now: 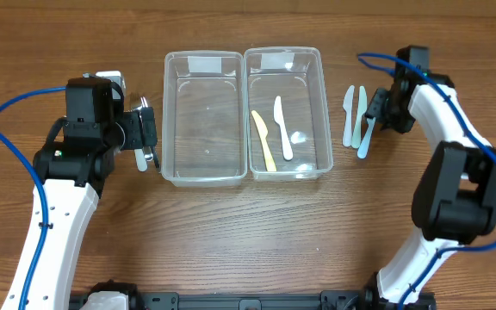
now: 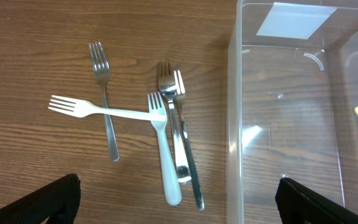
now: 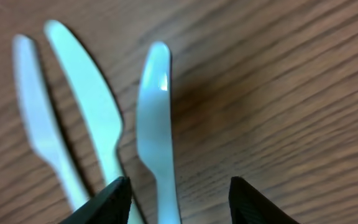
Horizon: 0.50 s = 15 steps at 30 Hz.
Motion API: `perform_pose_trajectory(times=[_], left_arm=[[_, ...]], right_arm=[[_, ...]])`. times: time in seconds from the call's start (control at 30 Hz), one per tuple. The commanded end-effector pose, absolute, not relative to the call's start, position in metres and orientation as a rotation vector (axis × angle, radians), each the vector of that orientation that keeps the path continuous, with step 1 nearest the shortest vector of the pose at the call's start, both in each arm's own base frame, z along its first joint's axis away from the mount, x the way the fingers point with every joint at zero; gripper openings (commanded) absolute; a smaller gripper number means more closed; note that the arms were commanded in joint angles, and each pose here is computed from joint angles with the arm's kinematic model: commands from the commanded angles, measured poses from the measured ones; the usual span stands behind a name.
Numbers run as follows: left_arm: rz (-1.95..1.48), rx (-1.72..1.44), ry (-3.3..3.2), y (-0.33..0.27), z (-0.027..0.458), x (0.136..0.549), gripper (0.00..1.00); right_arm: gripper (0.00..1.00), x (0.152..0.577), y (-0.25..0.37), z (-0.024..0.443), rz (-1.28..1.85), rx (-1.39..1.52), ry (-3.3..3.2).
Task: Pack container
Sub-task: 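Lower right gripper and grasp the blue plastic knife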
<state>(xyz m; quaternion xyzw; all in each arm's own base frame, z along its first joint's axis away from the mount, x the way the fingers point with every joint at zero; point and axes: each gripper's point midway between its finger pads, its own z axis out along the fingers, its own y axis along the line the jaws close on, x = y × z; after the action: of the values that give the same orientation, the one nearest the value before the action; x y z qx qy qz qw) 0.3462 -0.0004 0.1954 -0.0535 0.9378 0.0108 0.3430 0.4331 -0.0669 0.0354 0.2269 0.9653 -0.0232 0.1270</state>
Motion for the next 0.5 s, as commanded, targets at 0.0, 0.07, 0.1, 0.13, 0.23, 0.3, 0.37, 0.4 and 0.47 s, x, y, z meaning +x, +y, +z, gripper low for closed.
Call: perform_pose_trajectory(times=[0.0, 0.07, 0.1, 0.13, 0.23, 0.3, 0.37, 0.4, 0.47], left_arm=[[0.017, -0.115, 2.417, -0.002, 0.205, 0.351, 1.00], [0.017, -0.115, 2.417, -0.002, 0.205, 0.351, 1.00], [0.017, -0.115, 2.417, -0.002, 0.205, 0.351, 1.00], [0.017, -0.115, 2.417, -0.002, 0.205, 0.351, 1.00], [0.017, -0.115, 2.417, -0.002, 0.205, 0.351, 1.00], [0.017, -0.115, 2.417, -0.002, 0.205, 0.351, 1.00], [0.017, -0.115, 2.417, -0.002, 0.205, 0.351, 1.00], [0.017, -0.115, 2.417, -0.002, 0.205, 0.351, 1.00], [0.016, -0.115, 2.417, -0.002, 0.205, 0.351, 1.00]], right_arm=[[0.49, 0.432, -0.073, 0.023, -0.077, 0.691, 2.822], [0.47, 0.431, -0.072, 0.018, -0.069, 0.692, 2.836], [0.45, 0.429, -0.069, 0.014, -0.054, 0.692, 2.850], [0.45, 0.428, -0.069, 0.012, -0.050, 0.695, 2.860], [0.44, 0.421, -0.067, 0.006, -0.053, 0.702, 2.883], [0.44, 0.416, -0.066, 0.001, -0.056, 0.703, 2.899], [0.44, 0.409, -0.065, -0.005, -0.059, 0.707, 2.916], [0.44, 0.407, -0.064, -0.008, -0.060, 0.708, 2.922], [0.44, 0.399, -0.063, -0.015, -0.063, 0.710, 2.942]])
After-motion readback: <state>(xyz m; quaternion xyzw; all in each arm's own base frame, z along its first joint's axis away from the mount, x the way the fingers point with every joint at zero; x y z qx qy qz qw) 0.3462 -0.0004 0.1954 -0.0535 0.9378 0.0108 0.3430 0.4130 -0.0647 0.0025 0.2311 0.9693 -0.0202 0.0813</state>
